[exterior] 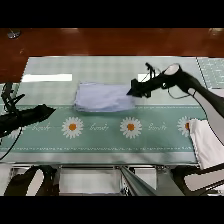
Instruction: Fold the shirts.
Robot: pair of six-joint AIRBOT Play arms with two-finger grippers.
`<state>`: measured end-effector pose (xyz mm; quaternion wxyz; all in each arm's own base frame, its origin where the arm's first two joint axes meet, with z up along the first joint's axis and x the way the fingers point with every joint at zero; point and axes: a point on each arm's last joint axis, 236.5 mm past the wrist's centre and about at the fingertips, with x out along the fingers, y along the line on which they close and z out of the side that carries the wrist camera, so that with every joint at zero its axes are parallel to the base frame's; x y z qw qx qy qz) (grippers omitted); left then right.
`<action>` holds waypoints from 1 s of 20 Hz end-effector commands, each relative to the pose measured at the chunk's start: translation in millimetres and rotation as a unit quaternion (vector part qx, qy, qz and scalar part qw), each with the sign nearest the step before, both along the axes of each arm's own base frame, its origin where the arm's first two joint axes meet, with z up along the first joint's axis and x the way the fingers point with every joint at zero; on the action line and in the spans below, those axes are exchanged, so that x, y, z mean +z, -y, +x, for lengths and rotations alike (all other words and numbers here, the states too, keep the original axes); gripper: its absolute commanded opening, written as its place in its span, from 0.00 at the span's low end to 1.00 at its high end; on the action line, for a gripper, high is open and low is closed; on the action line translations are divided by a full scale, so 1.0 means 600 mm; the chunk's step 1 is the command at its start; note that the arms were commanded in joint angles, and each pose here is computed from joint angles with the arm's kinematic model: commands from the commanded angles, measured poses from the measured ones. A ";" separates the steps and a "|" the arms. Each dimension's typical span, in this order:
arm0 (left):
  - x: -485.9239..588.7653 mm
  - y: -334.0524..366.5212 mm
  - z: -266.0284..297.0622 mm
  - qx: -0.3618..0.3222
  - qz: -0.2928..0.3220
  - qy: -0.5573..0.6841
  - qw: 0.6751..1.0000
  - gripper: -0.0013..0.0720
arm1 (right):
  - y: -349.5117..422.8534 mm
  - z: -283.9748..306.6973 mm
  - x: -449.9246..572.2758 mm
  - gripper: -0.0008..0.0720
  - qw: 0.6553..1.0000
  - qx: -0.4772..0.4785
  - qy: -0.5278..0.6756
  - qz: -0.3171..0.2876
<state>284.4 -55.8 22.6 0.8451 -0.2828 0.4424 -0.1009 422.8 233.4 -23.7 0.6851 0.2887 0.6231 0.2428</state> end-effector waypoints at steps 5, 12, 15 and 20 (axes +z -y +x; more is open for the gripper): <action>0.000 0.000 0.000 0.000 0.000 0.000 1.000 0.05 | 0.157 0.069 0.299 0.03 0.976 -0.004 0.157 -0.151; -0.001 0.002 -0.002 -0.003 -0.001 -0.003 1.000 0.05 | 0.418 -0.029 0.437 0.04 0.950 -0.188 0.131 -0.212; 0.007 -0.005 0.011 0.014 -0.005 0.012 1.000 0.05 | 0.530 -0.124 0.441 0.03 0.918 -0.295 0.066 -0.257; 0.051 0.001 0.048 0.055 -0.060 0.059 0.995 0.05 | 0.658 -0.354 0.396 0.04 0.817 -0.430 -0.051 -0.381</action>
